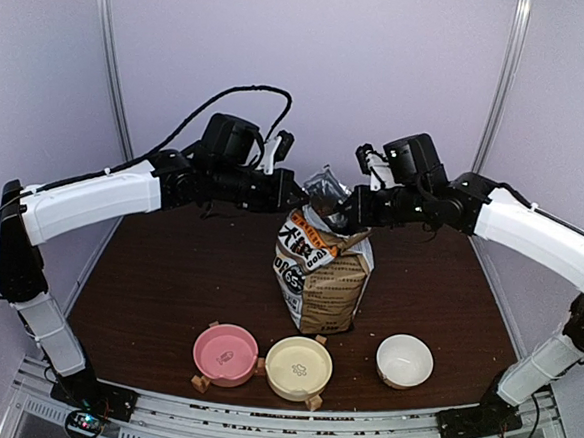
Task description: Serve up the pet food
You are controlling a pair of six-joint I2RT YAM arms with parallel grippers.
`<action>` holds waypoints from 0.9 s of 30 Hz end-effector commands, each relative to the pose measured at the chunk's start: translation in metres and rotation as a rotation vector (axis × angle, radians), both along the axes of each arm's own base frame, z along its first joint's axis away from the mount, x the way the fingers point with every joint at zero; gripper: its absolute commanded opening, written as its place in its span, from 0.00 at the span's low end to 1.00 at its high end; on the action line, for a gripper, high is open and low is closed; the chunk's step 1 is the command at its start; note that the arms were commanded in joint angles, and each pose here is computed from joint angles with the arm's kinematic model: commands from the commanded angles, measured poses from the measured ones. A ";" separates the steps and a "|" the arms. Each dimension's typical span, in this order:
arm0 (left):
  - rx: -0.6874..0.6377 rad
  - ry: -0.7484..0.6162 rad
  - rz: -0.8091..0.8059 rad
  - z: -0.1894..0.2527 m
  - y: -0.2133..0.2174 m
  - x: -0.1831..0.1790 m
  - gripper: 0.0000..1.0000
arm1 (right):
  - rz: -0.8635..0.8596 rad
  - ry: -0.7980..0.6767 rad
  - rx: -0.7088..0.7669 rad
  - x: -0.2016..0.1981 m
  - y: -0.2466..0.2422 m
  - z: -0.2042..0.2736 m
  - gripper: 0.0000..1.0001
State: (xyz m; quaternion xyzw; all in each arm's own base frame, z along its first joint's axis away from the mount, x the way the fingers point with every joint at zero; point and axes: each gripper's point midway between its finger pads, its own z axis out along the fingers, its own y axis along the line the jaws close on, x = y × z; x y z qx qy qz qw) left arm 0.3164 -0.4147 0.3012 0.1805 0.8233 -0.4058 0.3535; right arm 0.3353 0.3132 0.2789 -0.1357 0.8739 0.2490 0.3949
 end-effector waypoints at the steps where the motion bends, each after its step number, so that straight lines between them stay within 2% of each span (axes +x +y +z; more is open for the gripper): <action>1: -0.080 -0.054 0.008 0.041 0.005 -0.005 0.00 | 0.007 -0.125 0.148 -0.004 -0.001 0.046 0.00; 11: -0.100 -0.072 0.004 0.054 0.009 -0.010 0.00 | 0.036 -0.143 0.194 -0.025 -0.012 0.034 0.00; 18: -0.128 -0.094 -0.024 0.058 0.007 -0.014 0.00 | 0.122 -0.273 0.242 -0.040 -0.014 0.030 0.00; 27: -0.111 -0.122 -0.068 0.059 0.008 -0.021 0.00 | 0.112 -0.450 0.319 -0.060 -0.039 0.052 0.00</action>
